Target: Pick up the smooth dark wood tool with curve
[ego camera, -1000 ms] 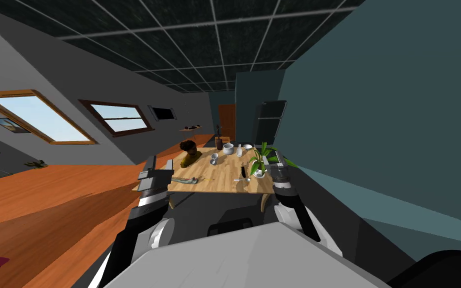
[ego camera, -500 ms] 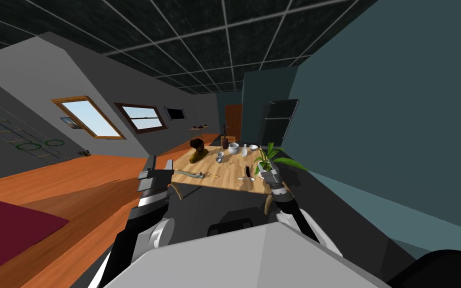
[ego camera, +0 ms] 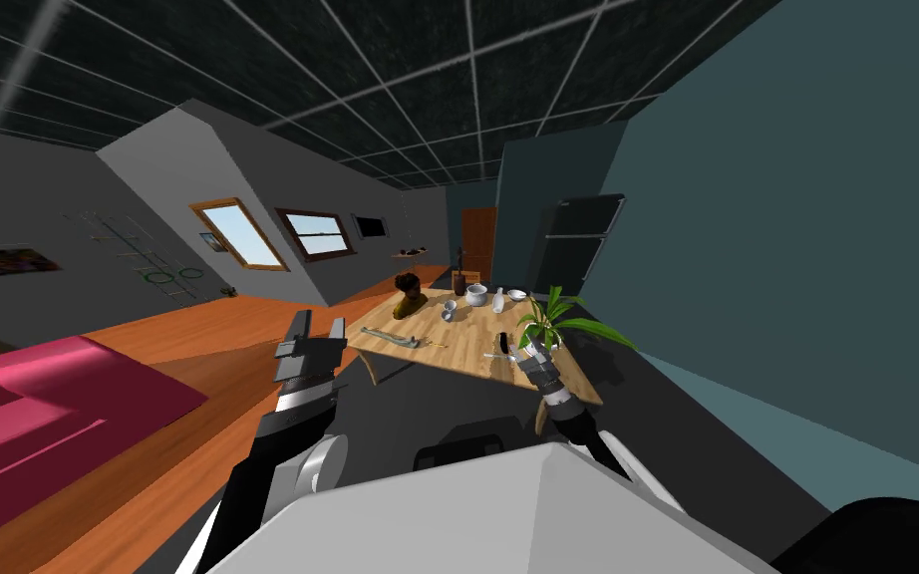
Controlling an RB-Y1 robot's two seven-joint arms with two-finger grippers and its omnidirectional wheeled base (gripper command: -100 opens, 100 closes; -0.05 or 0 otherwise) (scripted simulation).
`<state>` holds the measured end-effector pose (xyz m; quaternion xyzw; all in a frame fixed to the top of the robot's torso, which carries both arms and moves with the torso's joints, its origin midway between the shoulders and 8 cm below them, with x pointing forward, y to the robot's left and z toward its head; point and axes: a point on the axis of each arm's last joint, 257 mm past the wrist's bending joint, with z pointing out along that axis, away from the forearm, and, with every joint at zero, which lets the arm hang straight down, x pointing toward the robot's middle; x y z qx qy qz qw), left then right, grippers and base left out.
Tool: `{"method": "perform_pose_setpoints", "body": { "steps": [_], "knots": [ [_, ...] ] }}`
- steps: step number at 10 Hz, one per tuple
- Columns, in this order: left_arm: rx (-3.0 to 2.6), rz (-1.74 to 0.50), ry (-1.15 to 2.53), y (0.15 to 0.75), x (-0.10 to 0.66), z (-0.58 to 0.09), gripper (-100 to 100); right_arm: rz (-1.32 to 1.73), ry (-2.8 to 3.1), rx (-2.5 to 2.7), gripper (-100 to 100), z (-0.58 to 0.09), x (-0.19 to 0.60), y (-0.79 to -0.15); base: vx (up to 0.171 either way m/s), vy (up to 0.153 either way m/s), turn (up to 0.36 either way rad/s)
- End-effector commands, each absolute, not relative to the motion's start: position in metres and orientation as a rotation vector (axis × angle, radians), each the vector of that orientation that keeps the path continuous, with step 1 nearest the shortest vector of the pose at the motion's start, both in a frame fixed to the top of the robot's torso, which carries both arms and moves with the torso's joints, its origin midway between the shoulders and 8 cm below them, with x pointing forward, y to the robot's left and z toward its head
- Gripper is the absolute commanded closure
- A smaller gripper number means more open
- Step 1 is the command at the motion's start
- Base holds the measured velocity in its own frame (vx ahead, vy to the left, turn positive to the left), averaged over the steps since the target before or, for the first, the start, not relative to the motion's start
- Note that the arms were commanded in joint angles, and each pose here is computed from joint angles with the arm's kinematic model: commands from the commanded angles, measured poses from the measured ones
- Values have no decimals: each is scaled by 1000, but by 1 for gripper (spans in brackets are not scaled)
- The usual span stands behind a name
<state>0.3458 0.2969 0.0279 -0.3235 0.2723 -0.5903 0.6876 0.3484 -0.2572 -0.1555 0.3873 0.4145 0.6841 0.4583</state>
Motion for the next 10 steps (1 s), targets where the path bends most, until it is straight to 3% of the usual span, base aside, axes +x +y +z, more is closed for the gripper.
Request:
{"method": "perform_pose_setpoints", "body": {
  "steps": [1, 10],
  "knots": [
    [-724, -1321, 609, 297, 346, 28, 0, 1698, 1112, 997, -100, -186, 340, -252, -31, 24, 217],
    [-724, -1321, 610, 297, 346, 28, 0, 1686, 1472, 1232, -100, -311, 288, -250, -24, 25, 211]
  ]
}}
